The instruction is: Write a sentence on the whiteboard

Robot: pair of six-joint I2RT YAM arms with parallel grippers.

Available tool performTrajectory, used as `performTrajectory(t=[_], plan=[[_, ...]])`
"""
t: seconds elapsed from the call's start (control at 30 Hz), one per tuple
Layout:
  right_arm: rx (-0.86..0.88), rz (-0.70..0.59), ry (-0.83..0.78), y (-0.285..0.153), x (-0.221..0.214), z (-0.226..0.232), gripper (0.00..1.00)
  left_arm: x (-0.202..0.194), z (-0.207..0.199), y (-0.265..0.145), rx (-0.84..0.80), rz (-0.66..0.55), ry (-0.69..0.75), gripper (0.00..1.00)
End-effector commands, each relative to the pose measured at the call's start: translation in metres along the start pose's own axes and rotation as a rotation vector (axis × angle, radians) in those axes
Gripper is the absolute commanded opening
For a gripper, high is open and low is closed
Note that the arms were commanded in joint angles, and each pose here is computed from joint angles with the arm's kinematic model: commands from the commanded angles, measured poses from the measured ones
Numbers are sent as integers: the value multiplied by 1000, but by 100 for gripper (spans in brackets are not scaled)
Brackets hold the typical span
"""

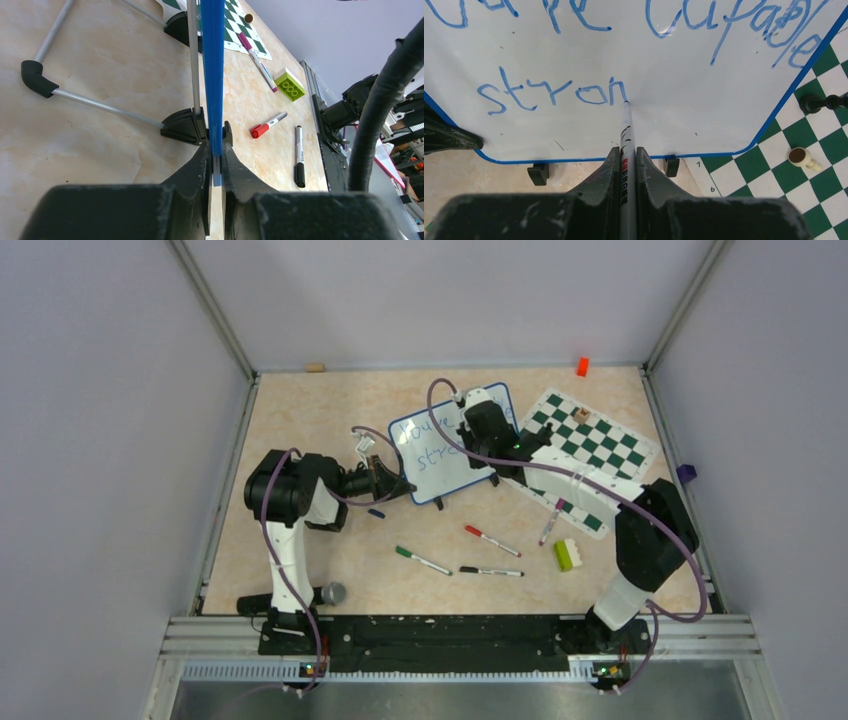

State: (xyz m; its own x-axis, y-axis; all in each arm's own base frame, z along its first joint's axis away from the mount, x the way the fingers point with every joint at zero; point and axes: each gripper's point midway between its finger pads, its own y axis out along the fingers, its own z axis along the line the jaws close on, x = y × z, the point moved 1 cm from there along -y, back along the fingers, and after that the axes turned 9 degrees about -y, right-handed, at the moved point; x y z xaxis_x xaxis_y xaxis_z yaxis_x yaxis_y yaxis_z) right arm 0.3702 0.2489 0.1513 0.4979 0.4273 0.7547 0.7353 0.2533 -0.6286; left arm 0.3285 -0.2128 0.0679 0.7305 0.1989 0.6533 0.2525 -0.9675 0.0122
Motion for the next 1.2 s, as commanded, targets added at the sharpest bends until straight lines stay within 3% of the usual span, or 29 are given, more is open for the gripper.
performTrajectory(t=[0.0, 0.33, 1.17], plan=[[-16, -28, 32, -4, 7, -9, 0, 10, -17, -1, -62, 4, 136, 6], [-15, -149, 83, -35, 45, -20, 0, 10, -17, -1, -62, 3, 136, 6], [-38, -109, 87, -6, 44, -28, 0, 10, -17, -1, -61, 3, 136, 6]])
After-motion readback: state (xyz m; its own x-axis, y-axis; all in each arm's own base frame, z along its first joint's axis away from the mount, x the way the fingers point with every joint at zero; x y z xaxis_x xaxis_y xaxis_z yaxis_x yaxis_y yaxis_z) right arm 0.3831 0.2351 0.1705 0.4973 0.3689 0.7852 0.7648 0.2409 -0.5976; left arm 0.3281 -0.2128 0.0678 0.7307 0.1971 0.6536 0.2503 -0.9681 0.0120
